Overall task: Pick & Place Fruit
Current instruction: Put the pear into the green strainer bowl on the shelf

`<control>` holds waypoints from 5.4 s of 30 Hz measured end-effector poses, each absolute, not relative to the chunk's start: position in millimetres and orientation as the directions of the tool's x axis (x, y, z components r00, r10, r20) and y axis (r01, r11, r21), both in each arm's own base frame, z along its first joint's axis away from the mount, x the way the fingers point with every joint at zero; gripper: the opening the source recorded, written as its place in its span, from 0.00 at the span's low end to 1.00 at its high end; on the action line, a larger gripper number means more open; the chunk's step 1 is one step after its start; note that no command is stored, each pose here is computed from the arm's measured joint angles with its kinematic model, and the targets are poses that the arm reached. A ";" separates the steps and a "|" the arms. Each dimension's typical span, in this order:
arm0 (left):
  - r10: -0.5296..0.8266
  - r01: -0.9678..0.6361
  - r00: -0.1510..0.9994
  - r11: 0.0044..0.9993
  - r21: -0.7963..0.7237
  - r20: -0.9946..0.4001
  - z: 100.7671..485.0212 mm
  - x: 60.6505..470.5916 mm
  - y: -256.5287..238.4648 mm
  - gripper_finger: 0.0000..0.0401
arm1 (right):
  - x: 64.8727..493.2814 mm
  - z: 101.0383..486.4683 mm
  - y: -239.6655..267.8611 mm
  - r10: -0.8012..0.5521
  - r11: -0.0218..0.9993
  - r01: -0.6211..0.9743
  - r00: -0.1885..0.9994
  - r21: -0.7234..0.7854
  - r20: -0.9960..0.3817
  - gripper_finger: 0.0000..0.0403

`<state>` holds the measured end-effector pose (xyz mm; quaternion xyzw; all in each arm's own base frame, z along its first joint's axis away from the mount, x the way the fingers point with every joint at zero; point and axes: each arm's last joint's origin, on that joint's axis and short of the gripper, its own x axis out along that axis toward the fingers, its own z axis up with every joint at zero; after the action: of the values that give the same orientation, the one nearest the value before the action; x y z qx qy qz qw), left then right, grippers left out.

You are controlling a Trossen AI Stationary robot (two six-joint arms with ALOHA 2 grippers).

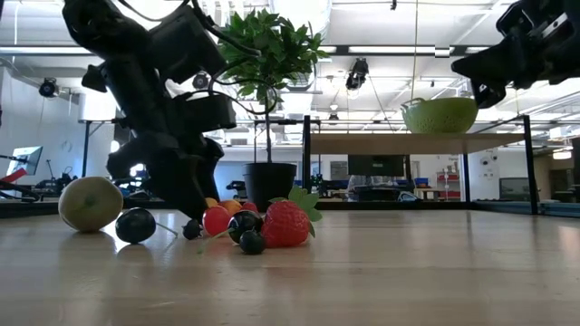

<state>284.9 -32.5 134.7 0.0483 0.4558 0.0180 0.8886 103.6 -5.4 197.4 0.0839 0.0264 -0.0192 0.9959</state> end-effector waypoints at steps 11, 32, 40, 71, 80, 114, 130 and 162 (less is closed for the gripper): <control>0.097 0.007 0.515 0.993 0.117 -0.852 139.3 278.0 -31.1 0.37 | 110.4 191.6 -5.9 -0.033 0.982 0.055 0.992 0.180 -0.122 0.02; 0.078 -0.051 0.834 0.997 0.065 -0.546 221.2 302.9 -33.5 0.36 | 150.1 196.5 18.4 0.149 0.989 -0.149 0.989 -0.007 -0.010 0.02; 0.035 0.009 0.950 0.990 0.138 -0.310 235.9 320.9 -36.6 0.37 | 173.4 193.2 24.0 0.159 0.987 -0.160 0.986 -0.019 -0.051 0.02; -0.152 0.169 0.985 0.937 0.307 -0.079 234.0 343.4 -43.6 0.37 | 249.3 215.1 35.1 0.191 0.982 -0.188 0.973 0.030 -0.133 0.48; -0.148 0.161 0.987 0.933 0.322 -0.065 235.3 343.8 -42.2 0.37 | 261.2 219.5 36.5 0.184 0.983 -0.183 0.975 0.021 -0.128 0.43; -0.142 0.158 0.987 0.944 0.289 -0.075 233.9 343.4 -42.3 0.39 | 260.0 222.1 36.3 0.185 0.982 -0.187 0.971 0.006 -0.150 0.02; -0.071 0.098 0.992 0.954 0.283 -0.103 231.0 343.4 -39.9 0.70 | 231.1 265.4 27.4 0.199 0.979 -0.195 0.978 0.064 -0.055 0.02; -0.069 0.098 0.991 0.956 0.276 -0.112 230.2 343.3 -39.7 0.70 | 172.6 380.1 -132.9 -0.765 0.427 0.848 0.154 -0.313 -0.625 0.02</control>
<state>343.3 -39.7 230.2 0.1421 0.0504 -0.0424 0.9877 172.6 -132.9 380.1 0.0555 0.3733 -0.5324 0.7577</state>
